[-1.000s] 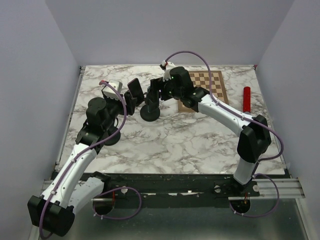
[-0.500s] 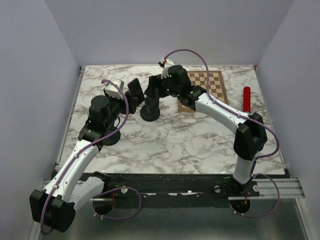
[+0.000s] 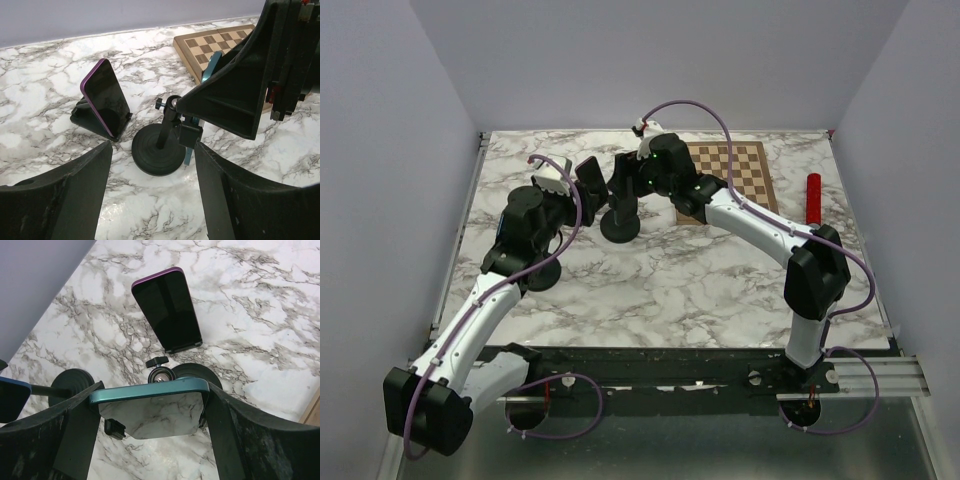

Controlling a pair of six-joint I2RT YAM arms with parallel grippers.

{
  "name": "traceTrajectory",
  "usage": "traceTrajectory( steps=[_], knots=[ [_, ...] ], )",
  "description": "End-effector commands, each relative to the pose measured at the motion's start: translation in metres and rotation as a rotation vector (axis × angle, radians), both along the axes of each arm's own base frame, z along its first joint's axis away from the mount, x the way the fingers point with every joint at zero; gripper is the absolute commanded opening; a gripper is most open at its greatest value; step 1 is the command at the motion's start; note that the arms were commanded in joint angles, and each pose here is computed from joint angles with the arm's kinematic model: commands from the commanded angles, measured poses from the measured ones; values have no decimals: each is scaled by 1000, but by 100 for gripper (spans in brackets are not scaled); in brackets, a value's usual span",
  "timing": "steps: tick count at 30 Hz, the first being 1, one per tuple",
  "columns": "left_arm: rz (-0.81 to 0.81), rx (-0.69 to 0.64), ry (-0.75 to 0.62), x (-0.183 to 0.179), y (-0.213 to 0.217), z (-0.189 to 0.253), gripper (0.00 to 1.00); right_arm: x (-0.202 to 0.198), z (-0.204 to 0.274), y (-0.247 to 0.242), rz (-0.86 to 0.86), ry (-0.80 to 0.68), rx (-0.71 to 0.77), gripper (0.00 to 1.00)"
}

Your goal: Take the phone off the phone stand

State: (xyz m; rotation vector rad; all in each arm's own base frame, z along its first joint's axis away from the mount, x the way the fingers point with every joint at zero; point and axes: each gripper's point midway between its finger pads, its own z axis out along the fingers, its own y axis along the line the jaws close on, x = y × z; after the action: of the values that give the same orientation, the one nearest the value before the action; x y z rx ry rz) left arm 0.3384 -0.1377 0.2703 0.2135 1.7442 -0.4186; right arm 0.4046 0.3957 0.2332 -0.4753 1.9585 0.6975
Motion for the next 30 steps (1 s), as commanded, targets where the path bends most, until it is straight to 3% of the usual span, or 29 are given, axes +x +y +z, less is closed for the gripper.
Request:
traceTrajectory(
  steps=[1, 9, 12, 14, 18, 20, 30],
  knots=[
    [-34, -25, -10, 2, -7, 11, 75, 7, -3, -1, -39, -34, -18, 87],
    [-50, -27, 9, 4, -11, 6, 75, 7, -7, -2, -39, -33, -29, 86],
    [-60, -26, 18, 5, -14, 4, 75, 7, -9, -1, -39, -29, -34, 80],
    [-82, -28, 29, 6, -18, 1, 75, 7, -11, -1, -36, -21, -37, 67],
    [-147, -32, 113, 6, -31, -15, 68, 6, -10, -3, -51, 0, -35, 14],
    [-175, -40, 139, 7, -38, -20, 67, 4, -9, -6, -68, 15, -38, 1],
    [-207, 8, 266, 32, -62, -57, 67, -6, -9, 5, -15, 85, -10, 1]
  ],
)
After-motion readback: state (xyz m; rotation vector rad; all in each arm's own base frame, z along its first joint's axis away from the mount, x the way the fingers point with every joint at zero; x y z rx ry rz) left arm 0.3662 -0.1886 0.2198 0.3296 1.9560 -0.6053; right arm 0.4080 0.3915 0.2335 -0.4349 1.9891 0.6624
